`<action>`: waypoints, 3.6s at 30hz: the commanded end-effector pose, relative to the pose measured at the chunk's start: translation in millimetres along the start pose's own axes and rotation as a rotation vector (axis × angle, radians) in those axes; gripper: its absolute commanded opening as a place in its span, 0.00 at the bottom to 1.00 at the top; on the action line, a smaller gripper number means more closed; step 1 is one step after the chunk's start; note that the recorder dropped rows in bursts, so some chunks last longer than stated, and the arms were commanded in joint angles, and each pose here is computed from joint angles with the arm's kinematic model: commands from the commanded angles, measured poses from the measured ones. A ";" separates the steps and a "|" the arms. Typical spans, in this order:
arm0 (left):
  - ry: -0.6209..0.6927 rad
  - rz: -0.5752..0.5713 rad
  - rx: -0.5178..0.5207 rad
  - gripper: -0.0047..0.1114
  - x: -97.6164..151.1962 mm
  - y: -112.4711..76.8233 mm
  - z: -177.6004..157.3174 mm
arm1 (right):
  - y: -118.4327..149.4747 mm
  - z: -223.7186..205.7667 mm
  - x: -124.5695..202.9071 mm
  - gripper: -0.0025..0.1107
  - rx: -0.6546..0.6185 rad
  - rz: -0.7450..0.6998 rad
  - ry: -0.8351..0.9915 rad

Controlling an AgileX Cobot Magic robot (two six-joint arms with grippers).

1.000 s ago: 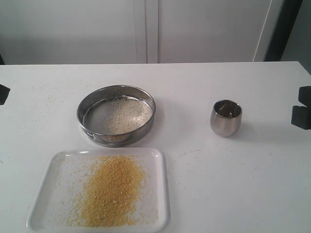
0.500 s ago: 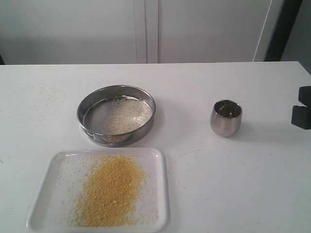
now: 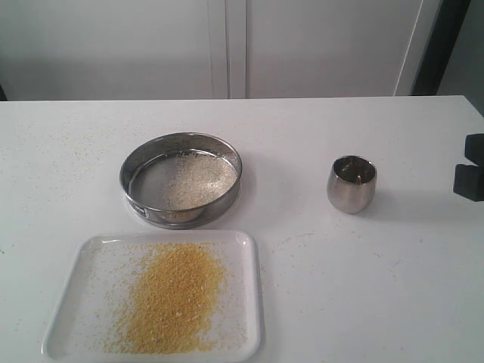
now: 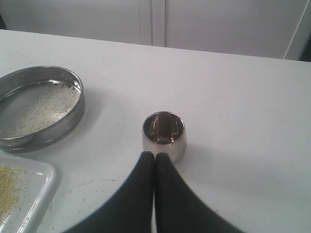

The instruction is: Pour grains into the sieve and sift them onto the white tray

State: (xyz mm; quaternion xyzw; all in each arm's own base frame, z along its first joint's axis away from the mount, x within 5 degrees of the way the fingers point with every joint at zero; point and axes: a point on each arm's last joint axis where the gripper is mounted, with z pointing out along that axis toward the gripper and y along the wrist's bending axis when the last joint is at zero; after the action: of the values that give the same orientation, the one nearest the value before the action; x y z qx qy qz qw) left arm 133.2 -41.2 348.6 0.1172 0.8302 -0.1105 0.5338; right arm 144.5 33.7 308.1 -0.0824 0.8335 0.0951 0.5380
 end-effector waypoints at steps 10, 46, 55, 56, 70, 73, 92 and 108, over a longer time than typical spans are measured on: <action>-0.181 0.063 -0.057 0.04 -14.8 4.1 -8.0 | -0.7 0.5 0.4 0.02 0.005 -0.013 -0.006; -0.176 0.091 -0.250 0.04 75.9 18.7 -34.9 | -0.8 0.5 0.1 0.02 0.006 0.004 -0.009; -0.163 0.066 -0.274 0.04 92.2 20.4 -33.3 | -0.8 0.5 0.1 0.02 0.006 0.004 -0.009; -0.162 0.065 -0.273 0.04 93.2 20.3 -33.1 | -0.8 0.5 0.1 0.02 0.006 0.004 -0.009; -0.168 0.066 -0.273 0.04 93.9 19.8 -34.7 | -0.8 0.5 -0.1 0.02 0.007 0.004 -0.011; -0.157 0.063 -0.272 0.04 97.5 20.2 -32.5 | -0.8 0.5 -0.1 0.02 0.007 0.004 -0.011; -0.103 0.030 -0.256 0.04 142.2 19.7 -20.8 | -0.8 0.5 -0.1 0.02 0.007 0.004 -0.011; -0.086 0.021 -0.252 0.04 182.8 19.5 -11.9 | -0.8 0.5 -0.1 0.02 0.007 0.004 -0.011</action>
State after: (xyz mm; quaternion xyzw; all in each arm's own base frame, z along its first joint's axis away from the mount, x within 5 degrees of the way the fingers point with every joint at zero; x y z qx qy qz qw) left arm 56.3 -5.0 192.2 0.0583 0.8113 -0.0013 0.5818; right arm 144.6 33.7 308.2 -0.0793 0.8333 0.0969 0.5384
